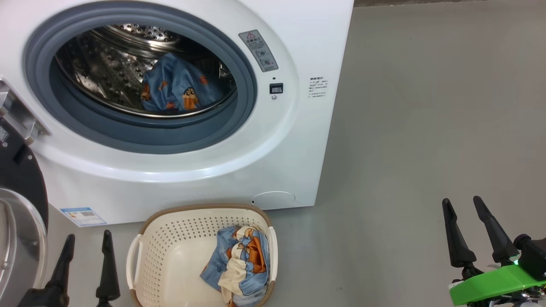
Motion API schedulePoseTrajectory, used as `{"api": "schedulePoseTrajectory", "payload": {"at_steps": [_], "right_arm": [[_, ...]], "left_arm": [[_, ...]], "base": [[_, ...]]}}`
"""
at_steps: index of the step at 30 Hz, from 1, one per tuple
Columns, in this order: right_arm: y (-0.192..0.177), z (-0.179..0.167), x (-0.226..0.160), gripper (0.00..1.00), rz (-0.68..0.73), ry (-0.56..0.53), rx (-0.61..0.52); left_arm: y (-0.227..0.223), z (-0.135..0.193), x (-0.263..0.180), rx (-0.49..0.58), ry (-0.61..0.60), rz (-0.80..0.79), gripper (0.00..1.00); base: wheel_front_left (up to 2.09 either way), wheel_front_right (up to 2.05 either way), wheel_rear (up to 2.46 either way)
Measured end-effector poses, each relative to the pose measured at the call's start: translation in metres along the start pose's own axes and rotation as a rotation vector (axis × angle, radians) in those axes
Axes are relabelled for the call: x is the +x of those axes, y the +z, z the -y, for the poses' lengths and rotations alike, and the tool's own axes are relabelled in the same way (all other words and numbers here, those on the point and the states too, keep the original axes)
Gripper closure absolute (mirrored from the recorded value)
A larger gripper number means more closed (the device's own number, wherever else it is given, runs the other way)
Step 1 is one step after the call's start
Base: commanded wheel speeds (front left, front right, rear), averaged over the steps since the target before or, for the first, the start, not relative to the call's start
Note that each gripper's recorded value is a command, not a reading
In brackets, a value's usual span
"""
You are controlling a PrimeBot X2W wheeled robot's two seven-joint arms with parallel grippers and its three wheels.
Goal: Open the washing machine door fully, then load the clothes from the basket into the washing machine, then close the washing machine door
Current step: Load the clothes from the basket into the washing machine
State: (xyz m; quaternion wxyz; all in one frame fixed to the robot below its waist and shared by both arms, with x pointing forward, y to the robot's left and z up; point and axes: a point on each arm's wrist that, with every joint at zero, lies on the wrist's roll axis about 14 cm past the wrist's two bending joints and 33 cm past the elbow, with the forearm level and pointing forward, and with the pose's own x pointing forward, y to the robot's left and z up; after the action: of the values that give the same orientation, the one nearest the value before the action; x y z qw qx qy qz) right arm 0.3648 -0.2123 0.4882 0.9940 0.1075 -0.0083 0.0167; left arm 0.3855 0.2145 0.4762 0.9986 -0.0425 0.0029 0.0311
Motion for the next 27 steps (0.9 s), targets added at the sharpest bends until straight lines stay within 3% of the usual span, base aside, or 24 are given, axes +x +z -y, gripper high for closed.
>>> {"api": "schedulePoseTrajectory", "payload": {"at_steps": [18,27], "right_arm": [[-0.008,0.002,0.004,0.0,-0.023,-0.008,0.004],[-0.011,0.003,0.017,0.0,-0.028,-0.008,0.003]], "left_arm": [[-0.01,0.008,0.005,-0.023,-0.007,-0.026,0.0],[-0.047,0.019,0.009,-0.066,-0.021,-0.133,0.0]], "base": [[0.0,0.0,0.0],[0.0,0.0,0.0]]}}
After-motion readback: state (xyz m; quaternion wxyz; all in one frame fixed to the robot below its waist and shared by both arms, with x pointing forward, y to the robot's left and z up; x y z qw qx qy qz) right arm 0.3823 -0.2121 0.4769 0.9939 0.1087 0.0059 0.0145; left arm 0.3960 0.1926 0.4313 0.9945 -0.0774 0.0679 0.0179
